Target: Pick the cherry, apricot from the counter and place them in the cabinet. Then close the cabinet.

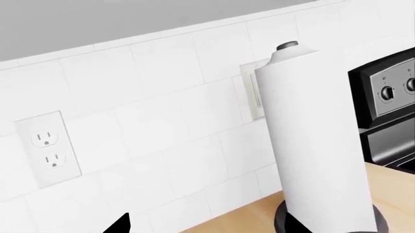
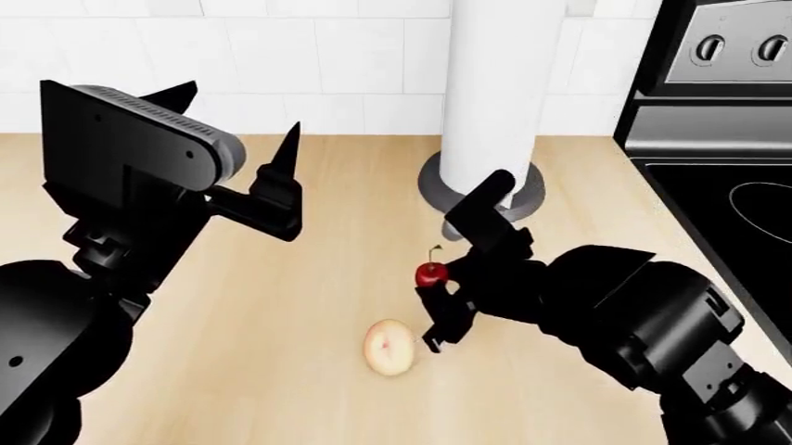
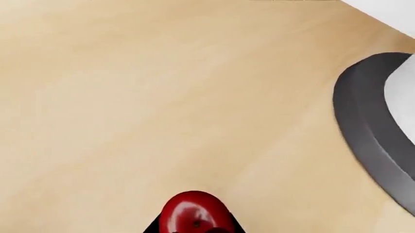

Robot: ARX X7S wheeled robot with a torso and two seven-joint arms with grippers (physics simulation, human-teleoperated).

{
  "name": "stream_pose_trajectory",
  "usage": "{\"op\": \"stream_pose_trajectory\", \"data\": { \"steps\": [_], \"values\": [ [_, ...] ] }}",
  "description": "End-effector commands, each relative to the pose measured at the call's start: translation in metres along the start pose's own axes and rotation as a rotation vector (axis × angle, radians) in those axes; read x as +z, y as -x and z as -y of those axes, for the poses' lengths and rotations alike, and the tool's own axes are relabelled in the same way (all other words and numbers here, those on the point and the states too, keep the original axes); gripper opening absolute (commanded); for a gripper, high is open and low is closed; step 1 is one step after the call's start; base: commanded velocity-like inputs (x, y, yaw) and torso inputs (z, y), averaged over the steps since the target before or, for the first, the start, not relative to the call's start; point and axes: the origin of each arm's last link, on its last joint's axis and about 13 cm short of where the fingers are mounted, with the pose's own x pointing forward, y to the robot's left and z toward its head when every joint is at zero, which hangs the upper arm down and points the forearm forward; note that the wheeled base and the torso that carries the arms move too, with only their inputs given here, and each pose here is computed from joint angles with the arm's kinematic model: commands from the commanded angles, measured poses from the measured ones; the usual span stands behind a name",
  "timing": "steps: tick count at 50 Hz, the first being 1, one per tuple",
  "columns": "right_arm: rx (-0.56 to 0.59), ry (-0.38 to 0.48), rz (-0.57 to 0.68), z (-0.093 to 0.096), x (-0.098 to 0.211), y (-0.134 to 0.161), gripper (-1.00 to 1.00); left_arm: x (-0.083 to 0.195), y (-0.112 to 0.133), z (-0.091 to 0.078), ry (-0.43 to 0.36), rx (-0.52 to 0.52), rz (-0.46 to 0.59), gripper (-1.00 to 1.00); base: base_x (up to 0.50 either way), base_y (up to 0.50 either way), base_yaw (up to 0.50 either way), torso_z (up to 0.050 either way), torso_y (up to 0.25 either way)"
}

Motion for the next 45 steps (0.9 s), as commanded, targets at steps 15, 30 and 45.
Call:
{"op": "stream_pose_trajectory", "data": {
  "steps": [15,30,45],
  "values": [
    [-0.162,0.053,0.148,0.005,0.020,0.055,-1.00,0.004,0.005,0.003,-0.020,-0.060,0.040,1.00,0.00,0.00,0.00,0.000,0.000],
    [-0.232,0.085,0.280,-0.005,0.027,0.094,-1.00,0.016,0.022,0.009,-0.067,-0.350,0.034,1.00,0.00,0.00,0.00,0.000,0.000],
    [-0.311,0.038,0.376,0.001,0.022,0.118,-1.00,0.022,0.018,0.005,-0.090,-0.639,-0.018,1.00,0.00,0.00,0.00,0.000,-0.001]
  ]
}}
